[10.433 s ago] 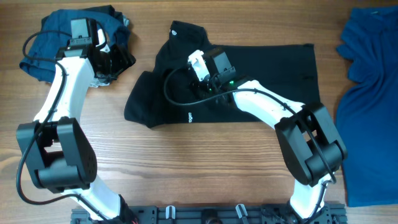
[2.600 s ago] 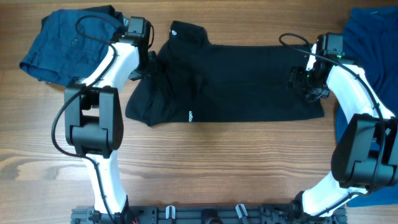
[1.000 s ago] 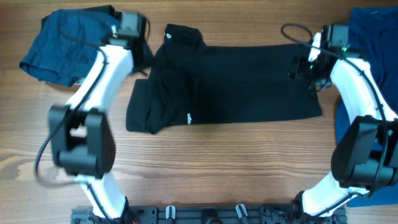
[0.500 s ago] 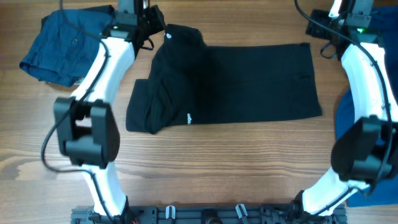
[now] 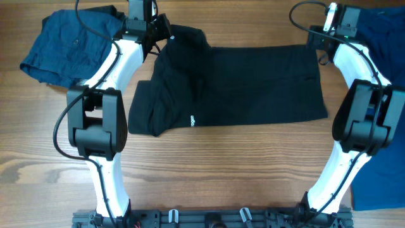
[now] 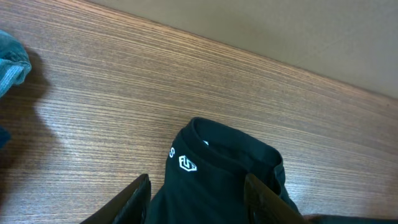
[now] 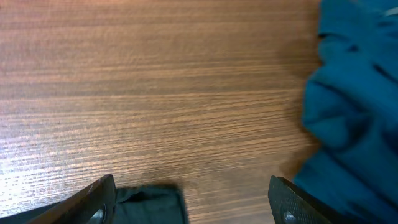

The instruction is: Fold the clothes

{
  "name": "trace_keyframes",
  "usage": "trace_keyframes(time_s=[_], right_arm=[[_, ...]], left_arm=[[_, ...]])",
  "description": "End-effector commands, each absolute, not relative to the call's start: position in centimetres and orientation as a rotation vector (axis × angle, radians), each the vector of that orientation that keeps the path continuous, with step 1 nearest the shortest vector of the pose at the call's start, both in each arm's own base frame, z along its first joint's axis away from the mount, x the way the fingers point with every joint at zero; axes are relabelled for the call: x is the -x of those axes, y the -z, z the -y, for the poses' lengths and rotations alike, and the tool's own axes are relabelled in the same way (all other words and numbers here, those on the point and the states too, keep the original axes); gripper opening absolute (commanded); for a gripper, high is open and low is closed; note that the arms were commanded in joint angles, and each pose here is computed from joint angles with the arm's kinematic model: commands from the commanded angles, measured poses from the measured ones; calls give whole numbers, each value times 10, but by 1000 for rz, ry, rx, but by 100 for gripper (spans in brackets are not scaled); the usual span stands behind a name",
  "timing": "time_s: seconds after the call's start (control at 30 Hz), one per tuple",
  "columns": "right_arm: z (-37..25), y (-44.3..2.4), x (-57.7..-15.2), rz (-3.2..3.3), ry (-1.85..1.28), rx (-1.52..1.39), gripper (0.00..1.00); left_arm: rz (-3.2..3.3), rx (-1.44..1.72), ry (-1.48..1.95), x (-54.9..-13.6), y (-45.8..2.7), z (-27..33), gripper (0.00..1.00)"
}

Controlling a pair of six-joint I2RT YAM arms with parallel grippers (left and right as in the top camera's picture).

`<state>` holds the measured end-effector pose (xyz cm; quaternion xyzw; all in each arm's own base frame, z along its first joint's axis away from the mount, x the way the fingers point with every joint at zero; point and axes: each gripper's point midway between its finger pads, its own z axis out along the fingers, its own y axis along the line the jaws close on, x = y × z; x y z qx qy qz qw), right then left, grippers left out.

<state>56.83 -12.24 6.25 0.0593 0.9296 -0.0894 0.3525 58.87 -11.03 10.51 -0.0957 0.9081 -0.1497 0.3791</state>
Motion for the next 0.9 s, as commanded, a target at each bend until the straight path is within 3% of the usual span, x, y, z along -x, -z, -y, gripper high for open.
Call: trace_keyframes(time_s=[0.0, 0.43, 0.57, 0.63, 0.7, 0.77, 0.87], right_arm=[[112, -38, -571, -2440, 146, -109, 79], [93, 2, -566, -2505, 6, -73, 78], [92, 17, -554, -2563, -2, -79, 70], [92, 20, -551, -2578, 2, -83, 56], [92, 20, -550, -2584, 1, -83, 51], [91, 22, -547, -2596, -3, -85, 40], [90, 23, -545, -2607, -5, -86, 38]], left_arm=[[-2340, 197, 384, -587, -95, 116, 48], [-2364, 195, 382, -585, -85, 119, 48], [-2383, 197, 378, -583, -77, 119, 48], [-2383, 197, 378, -583, -77, 119, 44], [-2385, 197, 378, -583, -77, 119, 40], [-2397, 199, 376, -581, -74, 119, 41], [-2410, 197, 379, -580, -66, 120, 43]])
